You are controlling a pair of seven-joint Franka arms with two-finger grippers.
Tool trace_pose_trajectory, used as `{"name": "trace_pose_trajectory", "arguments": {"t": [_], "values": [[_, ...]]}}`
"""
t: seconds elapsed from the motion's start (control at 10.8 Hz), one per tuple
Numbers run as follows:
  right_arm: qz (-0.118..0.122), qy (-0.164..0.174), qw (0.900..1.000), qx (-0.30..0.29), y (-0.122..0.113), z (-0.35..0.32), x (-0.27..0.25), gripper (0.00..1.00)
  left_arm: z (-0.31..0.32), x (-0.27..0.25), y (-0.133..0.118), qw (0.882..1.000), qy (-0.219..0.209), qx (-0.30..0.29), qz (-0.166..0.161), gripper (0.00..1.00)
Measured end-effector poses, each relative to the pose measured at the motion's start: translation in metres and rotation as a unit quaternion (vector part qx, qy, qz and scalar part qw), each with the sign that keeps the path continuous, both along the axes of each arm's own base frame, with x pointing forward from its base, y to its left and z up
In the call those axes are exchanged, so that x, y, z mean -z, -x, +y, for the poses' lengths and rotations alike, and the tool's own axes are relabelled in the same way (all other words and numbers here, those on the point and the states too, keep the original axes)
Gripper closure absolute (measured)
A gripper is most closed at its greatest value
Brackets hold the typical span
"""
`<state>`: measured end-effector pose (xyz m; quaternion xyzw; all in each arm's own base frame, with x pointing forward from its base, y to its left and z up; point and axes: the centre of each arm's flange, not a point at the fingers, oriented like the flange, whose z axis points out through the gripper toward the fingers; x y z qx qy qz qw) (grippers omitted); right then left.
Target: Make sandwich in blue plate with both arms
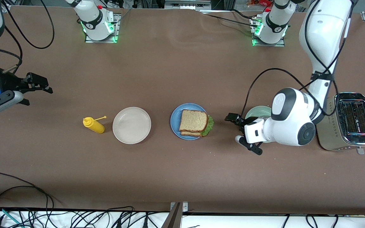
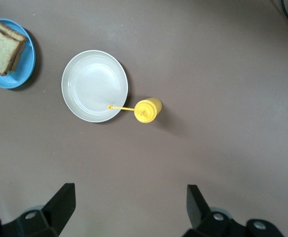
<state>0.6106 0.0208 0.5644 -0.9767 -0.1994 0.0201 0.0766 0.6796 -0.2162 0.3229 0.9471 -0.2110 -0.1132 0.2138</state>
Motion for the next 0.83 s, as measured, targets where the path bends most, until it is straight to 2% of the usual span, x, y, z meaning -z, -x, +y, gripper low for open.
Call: {"name": "trace_pose_trajectory", "arguments": {"t": [0.19, 0.37, 0.46, 0.65, 0.83], "values": [[0.008, 0.017, 0.999, 0.049, 0.019, 0.011, -0.01, 0.0, 0.015, -0.045, 0.003, 0.995, -0.096, 0.002, -0.035, 0.0], [0.005, 0.044, 0.996, 0.078, 0.037, 0.012, -0.02, 0.0, 0.033, -0.106, 0.013, 0.984, -0.165, 0.006, -0.07, 0.0], [-0.002, 0.052, 0.995, 0.089, 0.043, 0.003, -0.027, 0.0, 0.041, -0.141, 0.02, 0.98, -0.181, -0.008, -0.084, 0.0], [-0.01, 0.061, 0.991, 0.115, 0.047, -0.027, -0.037, 0.0, 0.053, -0.209, 0.048, 0.975, -0.199, -0.049, -0.091, 0.0], [-0.014, 0.068, 0.99, 0.119, 0.046, -0.034, -0.039, 0.0, 0.069, -0.247, 0.072, 0.971, -0.207, -0.073, -0.098, 0.0]]}}
